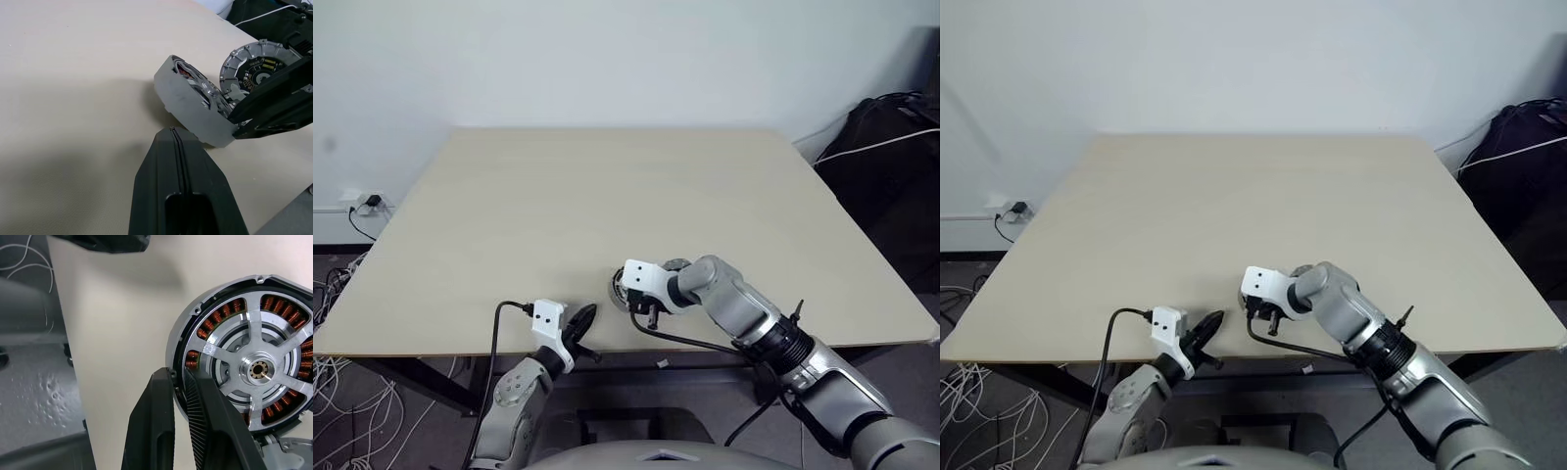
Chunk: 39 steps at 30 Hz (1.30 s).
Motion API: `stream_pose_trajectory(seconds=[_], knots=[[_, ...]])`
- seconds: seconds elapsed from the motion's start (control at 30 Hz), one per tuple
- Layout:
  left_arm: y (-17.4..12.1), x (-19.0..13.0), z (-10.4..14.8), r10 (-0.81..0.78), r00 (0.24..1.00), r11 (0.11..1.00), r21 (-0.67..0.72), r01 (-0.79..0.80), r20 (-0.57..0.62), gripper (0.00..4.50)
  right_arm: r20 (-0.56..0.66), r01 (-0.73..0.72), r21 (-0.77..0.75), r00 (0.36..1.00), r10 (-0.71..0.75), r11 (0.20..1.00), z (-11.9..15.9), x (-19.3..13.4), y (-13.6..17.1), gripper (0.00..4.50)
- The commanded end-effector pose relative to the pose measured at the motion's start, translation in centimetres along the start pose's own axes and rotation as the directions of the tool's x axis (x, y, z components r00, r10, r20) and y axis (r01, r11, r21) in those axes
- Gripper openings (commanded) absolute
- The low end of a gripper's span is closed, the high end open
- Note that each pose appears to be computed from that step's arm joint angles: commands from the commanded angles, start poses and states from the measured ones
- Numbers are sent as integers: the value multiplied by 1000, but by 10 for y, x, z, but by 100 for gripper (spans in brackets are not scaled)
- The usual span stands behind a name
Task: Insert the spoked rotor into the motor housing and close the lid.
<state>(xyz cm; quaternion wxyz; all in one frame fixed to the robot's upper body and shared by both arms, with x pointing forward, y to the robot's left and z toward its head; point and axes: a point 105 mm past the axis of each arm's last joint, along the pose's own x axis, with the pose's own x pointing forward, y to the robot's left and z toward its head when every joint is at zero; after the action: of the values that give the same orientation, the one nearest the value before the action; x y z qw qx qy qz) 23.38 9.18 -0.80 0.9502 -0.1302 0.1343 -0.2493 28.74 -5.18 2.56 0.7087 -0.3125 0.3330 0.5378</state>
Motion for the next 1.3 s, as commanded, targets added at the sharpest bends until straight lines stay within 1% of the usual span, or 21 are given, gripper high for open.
stream_pose_trajectory(seconds=[0.03,0.07,0.13,0.23,0.43,0.57,0.73,0.8,0.83,0.87,0.93,1.0,1.03,1.17,1.27,1.3], knots=[[-4,2,11,-20,999,1000,8,19,40,0,12,77,9,997,-77,997,5,-10,-18,111],[-3,2,11,-20,999,1000,7,19,40,0,14,77,9,997,-77,997,5,-10,-18,135],[-3,3,11,-19,999,1000,6,19,40,0,21,83,7,996,-83,997,7,-10,-18,206],[-3,2,11,-18,999,1000,5,18,40,0,46,76,-6,996,-76,997,12,-11,-17,298],[-2,3,10,-18,999,1000,4,18,40,0,131,13,-19,991,-10,1000,29,-18,-9,298],[-2,3,9,-19,999,1000,2,19,38,0,198,-66,-15,978,68,998,41,-21,6,298],[-1,2,9,-20,999,1000,0,20,38,0,320,-203,5,928,191,979,60,-28,28,298],[-2,2,9,-21,999,1000,0,21,38,0,379,-229,14,902,207,973,68,-32,32,298],[-2,2,9,-21,999,1000,0,21,38,0,429,-226,21,882,196,974,76,-35,30,298],[-2,2,9,-21,999,1000,0,21,38,0,468,-215,30,866,176,976,82,-37,28,298],[-2,2,9,-21,999,1000,0,21,37,0,561,-132,58,824,77,989,96,-43,14,298],[-2,2,9,-20,999,1000,0,20,37,0,621,-30,128,782,-56,991,106,-50,-5,298],[-2,2,9,-20,999,1000,0,20,37,0,639,47,162,756,-141,986,109,-54,-17,298],[-1,1,9,-18,999,1000,1,18,36,0,656,248,216,679,-328,944,110,-68,-42,298],[-1,1,9,-18,999,1000,3,18,34,0,648,337,266,631,-427,903,102,-78,-55,298],[-1,1,9,-19,999,1000,3,18,33,0,639,368,279,618,-457,887,99,-81,-59,280]])
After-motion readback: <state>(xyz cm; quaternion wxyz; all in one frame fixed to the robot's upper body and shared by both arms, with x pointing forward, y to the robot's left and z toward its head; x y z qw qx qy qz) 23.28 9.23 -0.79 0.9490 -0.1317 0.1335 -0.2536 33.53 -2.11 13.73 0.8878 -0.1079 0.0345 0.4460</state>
